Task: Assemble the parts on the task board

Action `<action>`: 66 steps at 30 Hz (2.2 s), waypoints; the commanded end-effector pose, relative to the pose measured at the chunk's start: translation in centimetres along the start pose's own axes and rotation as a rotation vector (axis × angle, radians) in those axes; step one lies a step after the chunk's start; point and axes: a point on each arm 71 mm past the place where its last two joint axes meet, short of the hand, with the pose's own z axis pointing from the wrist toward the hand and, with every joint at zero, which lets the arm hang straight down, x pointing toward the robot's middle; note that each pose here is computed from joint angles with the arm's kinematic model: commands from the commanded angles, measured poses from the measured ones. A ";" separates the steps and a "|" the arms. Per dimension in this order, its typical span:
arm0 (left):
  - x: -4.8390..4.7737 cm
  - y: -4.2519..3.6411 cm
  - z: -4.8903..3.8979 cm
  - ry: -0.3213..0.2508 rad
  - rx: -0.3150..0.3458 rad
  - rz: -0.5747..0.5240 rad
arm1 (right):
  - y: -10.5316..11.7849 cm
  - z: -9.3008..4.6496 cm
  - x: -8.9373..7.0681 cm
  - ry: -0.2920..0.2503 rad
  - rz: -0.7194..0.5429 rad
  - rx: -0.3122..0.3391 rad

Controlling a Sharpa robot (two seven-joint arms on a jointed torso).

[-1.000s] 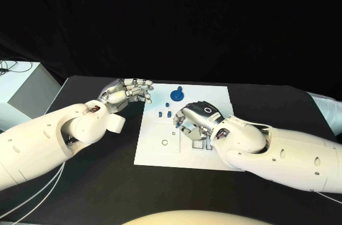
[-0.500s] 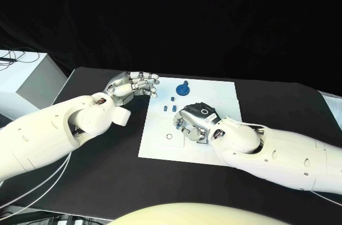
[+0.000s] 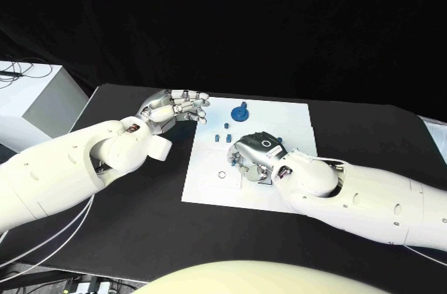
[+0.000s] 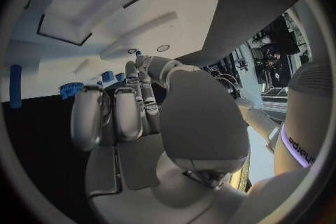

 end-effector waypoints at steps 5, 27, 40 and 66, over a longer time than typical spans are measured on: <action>0.18 -0.08 0.01 0.015 0.006 0.002 | 0.0 0.0 0.0 -0.001 -0.023 0.005; 0.15 -0.03 0.05 0.016 0.004 0.002 | -0.1 0.1 0.0 -0.013 -0.025 0.018; 0.12 -0.03 0.02 0.018 0.003 0.002 | -0.2 0.2 0.0 -0.014 -0.031 0.023; 0.05 -0.02 -0.03 0.020 -0.001 -0.001 | -0.2 0.1 0.2 0.006 -0.033 0.017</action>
